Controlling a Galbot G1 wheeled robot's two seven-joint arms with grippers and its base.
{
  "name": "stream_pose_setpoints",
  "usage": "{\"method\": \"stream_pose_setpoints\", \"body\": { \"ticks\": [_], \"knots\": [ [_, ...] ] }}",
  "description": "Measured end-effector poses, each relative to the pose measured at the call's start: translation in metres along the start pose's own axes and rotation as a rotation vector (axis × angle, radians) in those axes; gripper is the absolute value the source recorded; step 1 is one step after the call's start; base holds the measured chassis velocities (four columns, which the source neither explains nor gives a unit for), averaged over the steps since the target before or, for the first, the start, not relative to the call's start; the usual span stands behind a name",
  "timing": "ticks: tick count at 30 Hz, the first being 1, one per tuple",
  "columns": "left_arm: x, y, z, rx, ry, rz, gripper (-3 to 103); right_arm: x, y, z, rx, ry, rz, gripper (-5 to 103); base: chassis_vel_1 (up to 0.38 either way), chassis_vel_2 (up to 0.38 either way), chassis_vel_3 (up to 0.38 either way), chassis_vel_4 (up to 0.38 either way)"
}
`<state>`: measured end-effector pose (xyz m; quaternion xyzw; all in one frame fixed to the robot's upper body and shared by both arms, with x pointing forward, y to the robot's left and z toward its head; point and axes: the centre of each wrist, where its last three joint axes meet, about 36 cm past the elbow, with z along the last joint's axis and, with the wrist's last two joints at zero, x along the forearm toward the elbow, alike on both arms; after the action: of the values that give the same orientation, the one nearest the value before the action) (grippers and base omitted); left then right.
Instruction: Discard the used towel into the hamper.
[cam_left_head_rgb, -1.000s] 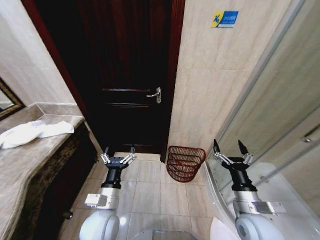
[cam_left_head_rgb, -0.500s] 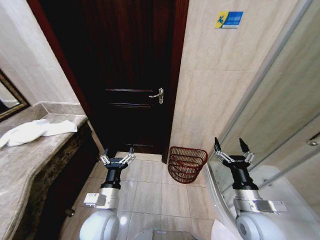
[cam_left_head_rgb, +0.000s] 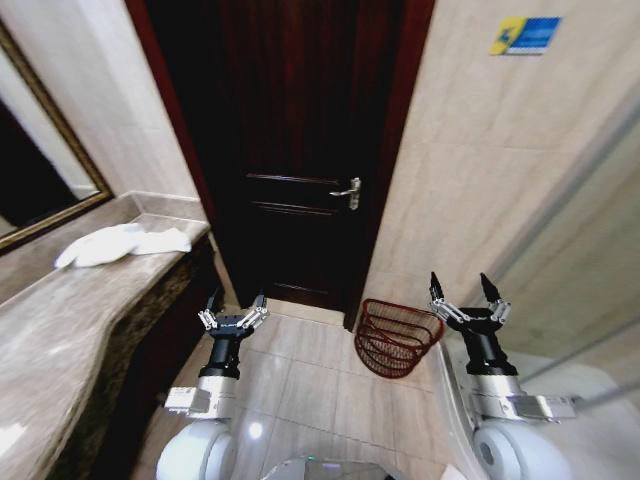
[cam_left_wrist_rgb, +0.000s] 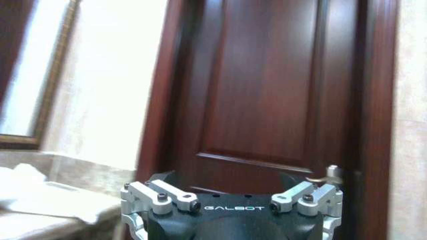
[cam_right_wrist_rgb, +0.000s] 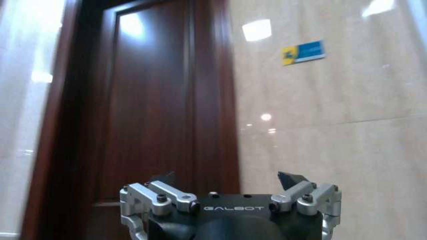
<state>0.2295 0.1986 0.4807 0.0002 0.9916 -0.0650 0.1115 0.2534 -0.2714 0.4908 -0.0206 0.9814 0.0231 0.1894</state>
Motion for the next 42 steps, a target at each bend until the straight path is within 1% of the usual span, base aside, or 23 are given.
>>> {"method": "stream_pose_setpoints", "body": {
  "ticks": [12, 16, 29, 31, 33, 34, 37, 42],
  "knots": [
    [-0.0003, -0.0003, -0.001, -0.003, -0.005, 0.001, 100, 0.0003, 0.0004, -0.001, -0.002, 0.004, -0.004, 100, 0.127, 0.119, 0.124, 0.13],
    [-0.0012, 0.0011, -0.0014, -0.005, -0.009, -0.002, 100, -0.0003, 0.0009, -0.0009, 0.0, 0.001, 0.027, 100, 0.13, 0.128, 0.116, 0.119],
    [-0.0018, 0.0014, -0.0013, -0.004, -0.014, -0.01, 100, 0.0022, 0.002, -0.0028, -0.006, 0.008, 0.021, 100, 0.13, 0.125, 0.122, 0.128],
    [-0.0021, 0.002, -0.0015, -0.006, -0.015, -0.024, 100, 0.0012, 0.0017, -0.0031, -0.003, 0.005, 0.02, 100, 0.138, 0.125, 0.12, 0.13],
    [-0.0027, 0.0027, -0.0011, -0.019, -0.009, -0.071, 100, 0.0005, 0.0024, -0.0026, -0.004, 0.003, 0.02, 100, 0.11, 0.116, 0.127, 0.105],
    [-0.0027, 0.0027, -0.0011, -0.019, -0.009, -0.071, 100, 0.0005, 0.0024, -0.0026, -0.004, 0.003, 0.02, 100, 0.091, 0.099, 0.127, 0.093],
    [-0.0031, 0.0031, 0.0007, -0.035, 0.019, -0.141, 97, 0.0025, 0.0026, -0.0026, -0.001, 0.017, 0.017, 100, 0.046, 0.065, 0.068, 0.068],
    [-0.0033, 0.004, 0.0003, -0.034, 0.03, -0.158, 96, 0.0017, 0.0023, -0.0044, -0.001, 0.023, 0.014, 100, 0.001, 0.006, 0.007, 0.011]
  ]
}}
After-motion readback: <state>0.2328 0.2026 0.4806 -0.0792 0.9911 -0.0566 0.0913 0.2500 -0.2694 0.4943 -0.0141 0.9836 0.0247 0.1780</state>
